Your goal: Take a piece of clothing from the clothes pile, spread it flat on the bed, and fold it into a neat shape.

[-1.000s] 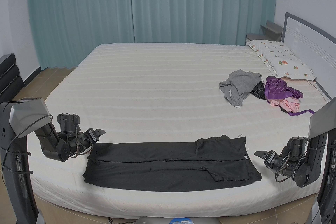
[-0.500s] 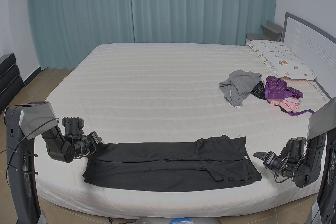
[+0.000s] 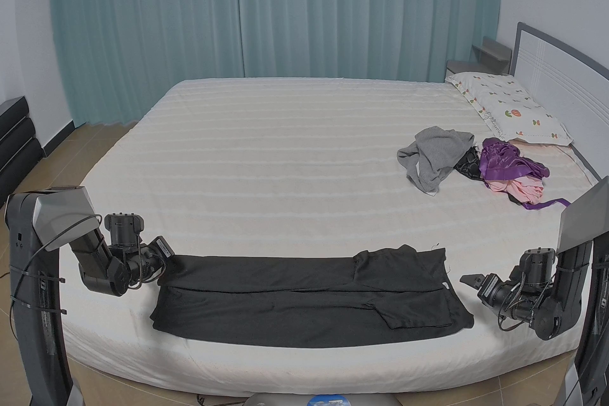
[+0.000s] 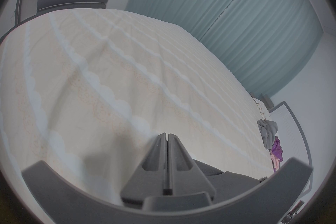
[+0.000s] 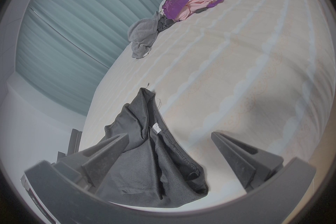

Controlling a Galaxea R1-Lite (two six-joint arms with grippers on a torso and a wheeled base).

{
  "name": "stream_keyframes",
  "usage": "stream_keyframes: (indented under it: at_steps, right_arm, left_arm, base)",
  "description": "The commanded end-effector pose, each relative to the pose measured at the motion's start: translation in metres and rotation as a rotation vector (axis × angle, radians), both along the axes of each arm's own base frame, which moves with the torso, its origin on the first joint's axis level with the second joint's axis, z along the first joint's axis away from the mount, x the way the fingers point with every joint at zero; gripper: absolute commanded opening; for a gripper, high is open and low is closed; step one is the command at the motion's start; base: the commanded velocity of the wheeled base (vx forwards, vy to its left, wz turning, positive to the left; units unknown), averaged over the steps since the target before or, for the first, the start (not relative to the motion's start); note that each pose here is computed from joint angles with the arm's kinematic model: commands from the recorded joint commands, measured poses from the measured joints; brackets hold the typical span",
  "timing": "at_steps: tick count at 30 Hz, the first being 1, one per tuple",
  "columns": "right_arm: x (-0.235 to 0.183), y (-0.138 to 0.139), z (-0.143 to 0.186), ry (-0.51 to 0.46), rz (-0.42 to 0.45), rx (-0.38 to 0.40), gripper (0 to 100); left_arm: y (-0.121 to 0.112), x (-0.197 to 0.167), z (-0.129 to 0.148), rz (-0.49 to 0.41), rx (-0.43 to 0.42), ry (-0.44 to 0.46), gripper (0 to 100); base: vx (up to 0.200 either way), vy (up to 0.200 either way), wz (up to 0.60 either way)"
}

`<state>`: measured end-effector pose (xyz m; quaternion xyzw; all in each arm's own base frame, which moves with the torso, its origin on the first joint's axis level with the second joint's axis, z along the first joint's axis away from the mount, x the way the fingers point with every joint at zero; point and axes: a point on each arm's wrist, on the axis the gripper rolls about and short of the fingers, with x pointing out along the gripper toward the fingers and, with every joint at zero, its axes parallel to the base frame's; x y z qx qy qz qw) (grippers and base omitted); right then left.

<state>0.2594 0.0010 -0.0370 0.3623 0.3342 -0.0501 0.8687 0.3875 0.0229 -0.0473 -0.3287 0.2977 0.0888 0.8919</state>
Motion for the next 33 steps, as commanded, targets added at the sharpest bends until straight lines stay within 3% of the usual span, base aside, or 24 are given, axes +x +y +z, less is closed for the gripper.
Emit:
stream_keyframes:
  at_steps: [1, 5, 6, 18, 23, 33]
  right_arm:
    - [-0.001, 0.0, 0.0, 0.002, 0.002, 0.0, 100]
    - [-0.001, 0.0, -0.001, 0.004, 0.002, 0.0, 100]
    - [-0.001, 0.0, -0.001, 0.004, 0.002, 0.0, 100]
    - [0.002, -0.004, 0.0, -0.004, -0.01, 0.003, 100]
    - [0.001, -0.002, -0.003, 0.01, 0.002, 0.01, 100]
    - [-0.001, -0.001, -0.003, 0.016, 0.017, 0.02, 100]
  left_arm:
    - [0.001, 0.0, 0.0, 0.002, 0.0, 0.0, 0]
    - [0.001, 0.0, -0.001, 0.002, 0.0, 0.002, 0]
    - [0.001, 0.0, -0.001, 0.002, 0.0, 0.002, 100]
    - [0.004, -0.013, 0.016, 0.008, -0.044, -0.004, 100]
    - [-0.001, -0.038, 0.025, -0.134, -0.084, 0.022, 100]
    - [-0.004, -0.052, 0.001, -0.288, 0.074, 0.094, 100]
  base:
    - [0.0, 0.0, 0.0]
    - [0.0, 0.0, 0.0]
    - [0.0, 0.0, 0.0]
    - [0.0, 0.0, 0.0]
    - [0.0, 0.0, 0.0]
    - [0.0, 0.0, 0.0]
